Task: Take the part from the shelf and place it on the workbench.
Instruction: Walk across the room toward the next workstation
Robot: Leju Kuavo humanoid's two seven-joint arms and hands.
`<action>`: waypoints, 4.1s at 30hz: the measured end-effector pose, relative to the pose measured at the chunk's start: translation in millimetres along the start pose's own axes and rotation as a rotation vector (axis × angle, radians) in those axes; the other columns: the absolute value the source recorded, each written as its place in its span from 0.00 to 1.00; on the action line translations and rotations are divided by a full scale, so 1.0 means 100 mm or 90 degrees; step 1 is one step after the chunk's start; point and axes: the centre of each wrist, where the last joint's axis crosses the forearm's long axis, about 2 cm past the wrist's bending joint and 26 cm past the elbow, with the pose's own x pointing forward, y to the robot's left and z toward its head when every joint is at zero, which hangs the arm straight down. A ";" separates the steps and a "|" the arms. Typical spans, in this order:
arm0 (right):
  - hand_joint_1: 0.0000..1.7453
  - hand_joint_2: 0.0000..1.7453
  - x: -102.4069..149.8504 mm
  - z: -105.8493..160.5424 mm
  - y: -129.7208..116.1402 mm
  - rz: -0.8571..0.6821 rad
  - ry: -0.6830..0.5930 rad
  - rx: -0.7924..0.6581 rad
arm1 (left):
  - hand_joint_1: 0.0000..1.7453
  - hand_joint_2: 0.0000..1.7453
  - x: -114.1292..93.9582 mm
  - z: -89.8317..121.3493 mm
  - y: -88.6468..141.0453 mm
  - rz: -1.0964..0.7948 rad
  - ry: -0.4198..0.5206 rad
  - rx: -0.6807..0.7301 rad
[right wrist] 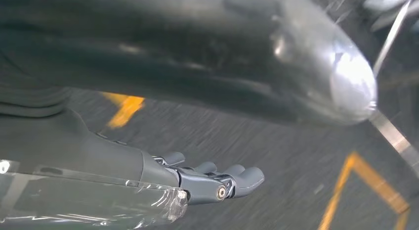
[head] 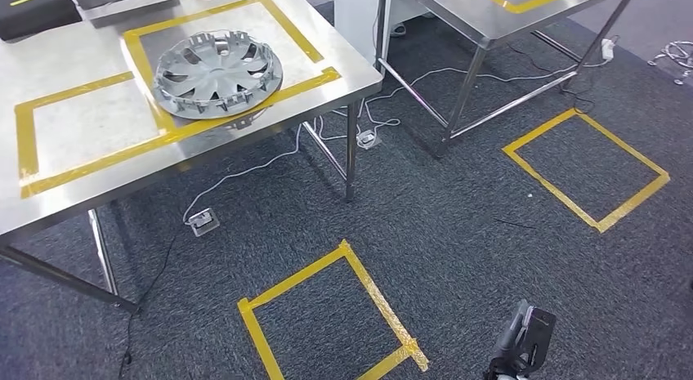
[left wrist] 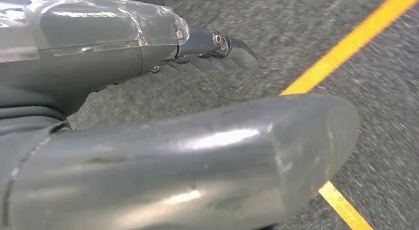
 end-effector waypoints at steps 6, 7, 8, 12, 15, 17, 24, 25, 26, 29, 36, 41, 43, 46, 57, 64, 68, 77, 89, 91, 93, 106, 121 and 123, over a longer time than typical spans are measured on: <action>0.00 0.00 -0.26 0.17 -0.16 0.037 0.097 -0.042 | 0.00 0.00 0.00 0.00 0.02 0.001 0.002 0.001; 0.00 0.00 -0.29 0.18 -0.19 0.043 0.110 -0.048 | 0.00 0.00 0.00 0.00 0.02 0.001 0.003 0.000; 0.00 0.00 -0.31 0.20 -0.21 0.048 0.121 -0.054 | 0.00 0.00 -0.01 0.00 0.02 0.001 0.005 -0.002; 0.00 0.00 -0.43 0.32 -0.30 0.072 0.171 -0.069 | 0.00 0.00 -0.03 0.00 0.03 -0.001 0.022 -0.005; 0.00 0.00 -0.50 0.40 -0.35 0.090 0.208 -0.076 | 0.00 0.00 -0.02 0.00 0.04 -0.002 0.026 -0.004; 0.00 0.00 -0.52 0.42 -0.35 0.102 0.236 -0.074 | 0.00 0.00 -0.01 -0.01 0.04 -0.002 0.031 -0.004; 0.00 0.00 -0.65 0.61 -0.21 0.121 0.319 -0.056 | 0.00 0.00 0.00 -0.01 0.08 -0.006 0.045 -0.001; 0.00 0.00 -0.66 0.63 -0.19 0.121 0.323 -0.054 | 0.00 0.00 -0.01 -0.01 0.09 -0.006 0.047 0.000; 0.00 0.00 -0.67 0.65 -0.17 0.121 0.329 -0.052 | 0.00 0.00 -0.02 -0.01 0.09 -0.007 0.049 0.000; 0.00 0.00 -0.71 0.70 -0.15 0.122 0.341 -0.048 | 0.00 0.00 -0.03 -0.01 0.10 -0.007 0.051 0.002; 0.00 0.00 -0.75 0.79 -0.04 0.136 0.379 -0.010 | 0.00 0.00 -0.05 -0.02 0.16 -0.012 0.057 0.008; 0.00 0.00 -0.80 0.93 0.21 0.135 0.399 0.039 | 0.00 0.00 -0.10 -0.03 0.26 -0.023 0.061 0.014; 0.00 0.00 -0.83 1.00 0.26 0.136 0.406 0.049 | 0.00 0.00 -0.10 -0.03 0.31 -0.027 0.059 0.017; 0.00 0.00 -0.85 1.03 0.26 0.137 0.408 0.049 | 0.00 0.00 -0.06 -0.04 0.32 -0.030 0.050 0.013; 0.00 0.00 -0.80 0.92 0.24 0.095 0.401 0.069 | 0.00 0.00 -0.03 -0.01 0.06 0.002 0.050 -0.025; 0.00 0.00 -0.79 0.87 0.11 0.113 0.399 0.052 | 0.00 0.00 -0.02 0.01 -0.06 0.017 0.042 -0.027; 0.00 0.00 -0.76 0.79 -0.02 0.124 0.405 0.028 | 0.00 0.00 0.01 0.02 -0.11 0.032 0.021 -0.022; 0.00 0.00 -0.63 0.57 -0.08 0.126 0.377 0.030 | 0.00 0.00 0.08 0.04 -0.27 0.052 -0.003 -0.034; 0.00 0.00 -0.57 0.47 -0.05 0.112 0.360 0.024 | 0.00 0.00 0.09 0.06 -0.34 0.052 -0.002 -0.036; 0.00 0.00 -0.60 0.51 -0.07 0.113 0.367 0.021 | 0.00 0.00 0.09 0.05 -0.32 0.051 0.005 -0.031; 0.00 0.00 -0.61 0.52 -0.08 0.114 0.370 0.021 | 0.00 0.00 0.08 0.05 -0.29 0.051 0.015 -0.024; 0.00 0.00 -0.67 0.62 -0.16 0.115 0.375 0.015 | 0.00 0.00 0.05 0.04 -0.25 0.046 0.010 -0.013; 0.00 0.00 -0.62 0.54 -0.18 0.126 0.371 0.007 | 0.00 0.00 0.09 0.05 -0.31 0.046 -0.001 -0.026; 0.00 0.00 -0.62 0.53 -0.18 0.125 0.370 0.007 | 0.00 0.00 0.09 0.05 -0.31 0.046 -0.001 -0.025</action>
